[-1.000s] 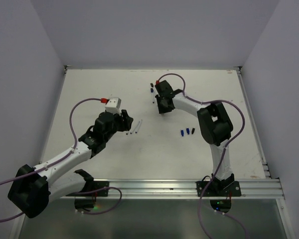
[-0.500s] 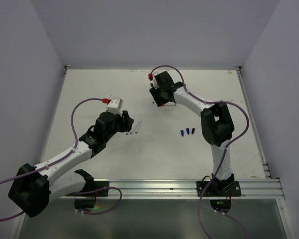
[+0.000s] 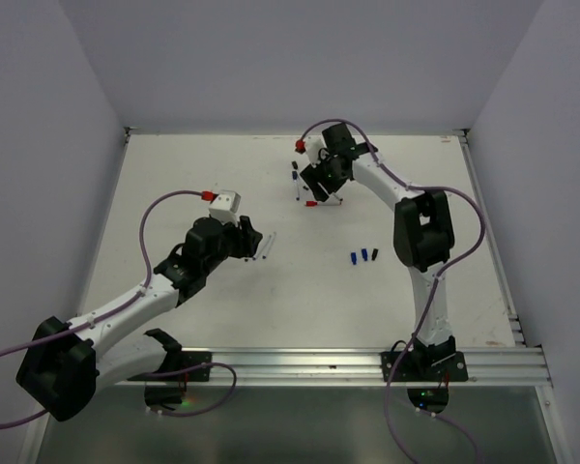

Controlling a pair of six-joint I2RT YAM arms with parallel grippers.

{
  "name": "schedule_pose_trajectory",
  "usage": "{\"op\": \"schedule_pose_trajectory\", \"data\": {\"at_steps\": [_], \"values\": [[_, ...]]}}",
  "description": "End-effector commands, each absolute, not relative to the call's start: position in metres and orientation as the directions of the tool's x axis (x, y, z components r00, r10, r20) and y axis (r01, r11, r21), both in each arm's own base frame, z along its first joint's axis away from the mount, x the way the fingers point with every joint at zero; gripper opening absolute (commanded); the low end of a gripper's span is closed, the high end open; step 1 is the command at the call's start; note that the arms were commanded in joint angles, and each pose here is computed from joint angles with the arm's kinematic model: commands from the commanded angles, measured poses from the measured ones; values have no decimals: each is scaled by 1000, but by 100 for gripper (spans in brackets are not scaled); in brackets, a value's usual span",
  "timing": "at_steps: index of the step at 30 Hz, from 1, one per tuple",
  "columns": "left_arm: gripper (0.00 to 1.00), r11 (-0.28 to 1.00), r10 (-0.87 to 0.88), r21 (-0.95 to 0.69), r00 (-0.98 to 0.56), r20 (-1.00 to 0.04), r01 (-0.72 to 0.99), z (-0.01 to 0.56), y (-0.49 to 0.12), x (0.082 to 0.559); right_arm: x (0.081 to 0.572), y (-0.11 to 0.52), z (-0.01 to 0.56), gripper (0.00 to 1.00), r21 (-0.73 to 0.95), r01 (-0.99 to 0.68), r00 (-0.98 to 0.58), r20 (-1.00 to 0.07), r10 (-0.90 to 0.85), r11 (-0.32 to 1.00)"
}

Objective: Open the pen caps

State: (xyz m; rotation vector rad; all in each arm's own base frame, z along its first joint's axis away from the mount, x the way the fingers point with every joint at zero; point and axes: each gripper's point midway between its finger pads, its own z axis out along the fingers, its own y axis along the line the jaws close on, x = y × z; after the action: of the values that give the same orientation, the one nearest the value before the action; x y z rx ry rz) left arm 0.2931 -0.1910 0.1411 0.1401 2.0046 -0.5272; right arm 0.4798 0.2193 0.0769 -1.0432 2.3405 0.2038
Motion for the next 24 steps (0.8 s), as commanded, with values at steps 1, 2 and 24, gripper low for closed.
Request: {"op": "schedule_pose_trajectory", "data": {"at_steps": [1,2,24], "values": [[55,885,-117,-296,-442,-889,360,149,-196,297,462,229,65,65,-43,-812,-486,-502,-715,582],[55,885,-118,-298,-446,-887,359,148,-196,297,461,229,62,65,-37,-814,-488,-497,-718,579],[55,885,-118,-298,-446,-887,359,151,-194,294,465,221,24,49,-50,-812,-510,-422,-749,581]]}}
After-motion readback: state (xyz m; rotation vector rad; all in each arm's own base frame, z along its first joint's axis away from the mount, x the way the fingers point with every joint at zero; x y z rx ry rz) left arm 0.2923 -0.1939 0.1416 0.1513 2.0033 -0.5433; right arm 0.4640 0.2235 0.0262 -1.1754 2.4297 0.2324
